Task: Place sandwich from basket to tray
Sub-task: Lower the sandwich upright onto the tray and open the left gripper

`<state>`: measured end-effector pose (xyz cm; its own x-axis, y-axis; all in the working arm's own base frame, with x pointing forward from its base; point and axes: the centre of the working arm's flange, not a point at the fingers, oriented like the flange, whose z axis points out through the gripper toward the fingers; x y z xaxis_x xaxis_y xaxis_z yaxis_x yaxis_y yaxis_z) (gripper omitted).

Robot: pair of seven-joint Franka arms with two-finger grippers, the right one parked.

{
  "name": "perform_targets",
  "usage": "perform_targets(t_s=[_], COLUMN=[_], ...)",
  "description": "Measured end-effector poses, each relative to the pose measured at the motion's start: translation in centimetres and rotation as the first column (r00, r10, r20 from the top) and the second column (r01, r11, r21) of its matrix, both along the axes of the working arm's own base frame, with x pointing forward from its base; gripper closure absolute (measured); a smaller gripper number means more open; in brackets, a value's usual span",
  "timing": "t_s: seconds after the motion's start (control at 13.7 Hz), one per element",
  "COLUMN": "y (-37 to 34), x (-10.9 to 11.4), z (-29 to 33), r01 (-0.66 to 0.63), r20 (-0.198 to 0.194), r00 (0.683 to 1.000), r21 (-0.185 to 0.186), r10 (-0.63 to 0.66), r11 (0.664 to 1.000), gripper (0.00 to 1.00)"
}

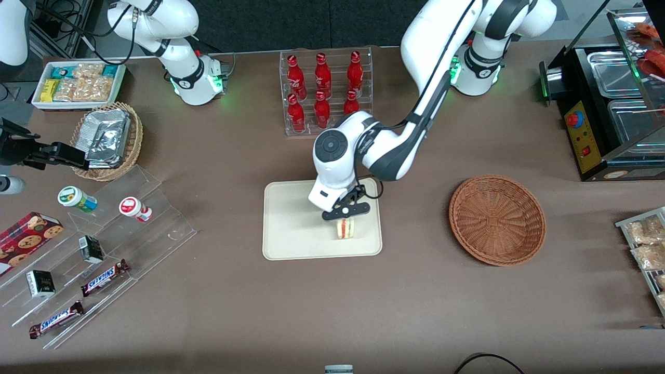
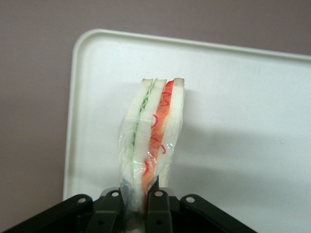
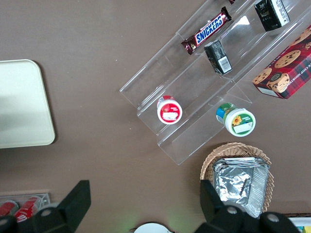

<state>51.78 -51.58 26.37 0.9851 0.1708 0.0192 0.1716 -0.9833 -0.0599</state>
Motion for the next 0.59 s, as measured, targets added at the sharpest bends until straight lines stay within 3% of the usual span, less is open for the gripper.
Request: perform_targets(t_s=[0.29,0.37,0.59], y=[-0.9,-0.9,-0.8], x=[-0.8,-0.8,-0.6], z=[-2.3,-2.4,-2.2], r01=[0.026,0.03,0.042], r20=[-0.014,-0.016,-0.014], r00=[1.0,0.999,0.999], r21=[0.014,0.015,0.016], r10=[-0.026,-0.03,-0.042], r11=[1.0,0.999,0.999], gripper=[0.85,0.8,0.5])
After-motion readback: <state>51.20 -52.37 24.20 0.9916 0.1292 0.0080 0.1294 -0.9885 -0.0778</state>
